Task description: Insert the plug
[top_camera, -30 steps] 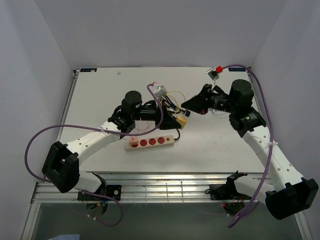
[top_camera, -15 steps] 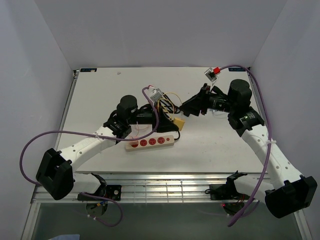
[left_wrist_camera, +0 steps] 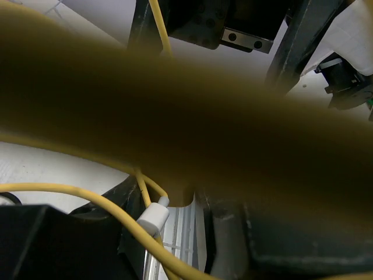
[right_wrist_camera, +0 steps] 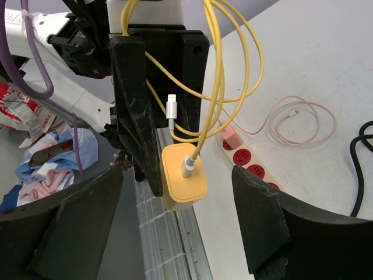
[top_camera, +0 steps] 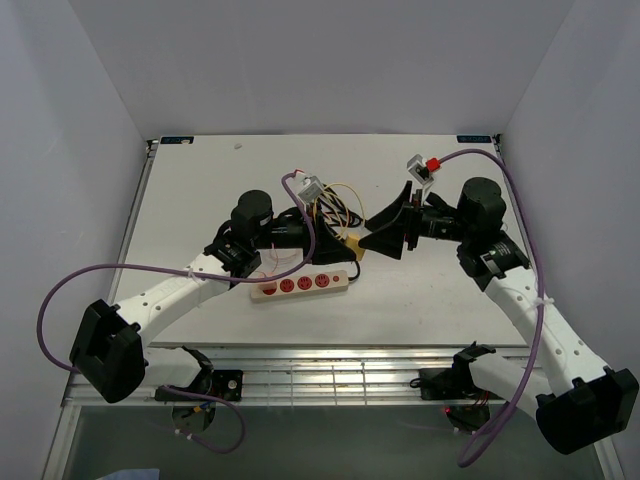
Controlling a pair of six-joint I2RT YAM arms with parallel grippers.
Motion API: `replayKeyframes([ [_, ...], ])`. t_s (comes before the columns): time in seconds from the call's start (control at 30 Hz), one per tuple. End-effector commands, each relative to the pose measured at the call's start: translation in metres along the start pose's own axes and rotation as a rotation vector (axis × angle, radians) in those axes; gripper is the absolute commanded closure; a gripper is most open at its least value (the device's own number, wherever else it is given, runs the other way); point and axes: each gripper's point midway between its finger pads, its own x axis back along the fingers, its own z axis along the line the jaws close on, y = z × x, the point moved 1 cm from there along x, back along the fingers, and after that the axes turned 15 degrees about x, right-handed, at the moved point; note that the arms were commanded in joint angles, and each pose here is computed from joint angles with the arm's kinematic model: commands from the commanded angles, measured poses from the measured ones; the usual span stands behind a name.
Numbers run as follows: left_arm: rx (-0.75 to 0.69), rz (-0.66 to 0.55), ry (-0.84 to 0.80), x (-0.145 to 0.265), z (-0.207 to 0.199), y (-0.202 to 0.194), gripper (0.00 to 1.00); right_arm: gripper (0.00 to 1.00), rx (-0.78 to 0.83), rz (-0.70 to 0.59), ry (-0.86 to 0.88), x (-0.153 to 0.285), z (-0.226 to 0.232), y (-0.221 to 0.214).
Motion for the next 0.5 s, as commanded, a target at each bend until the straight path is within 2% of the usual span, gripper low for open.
replayKeyframes([
  [0.0, -0.052, -0.037, -0.039, 0.004, -0.026, 0.017, 1.00, 0.19, 0.082, -0.035, 0.062, -0.004, 0.009, 0.009],
  [0.4, -0.039, -0.088, -0.015, 0.002, -0.028, 0.031, 1.00, 0.21, 0.061, -0.036, 0.086, -0.011, 0.015, 0.002],
  [0.47, -0.040, -0.095, -0.014, 0.003, -0.029, 0.032, 1.00, 0.31, 0.045, -0.056, 0.078, -0.011, 0.015, 0.003],
])
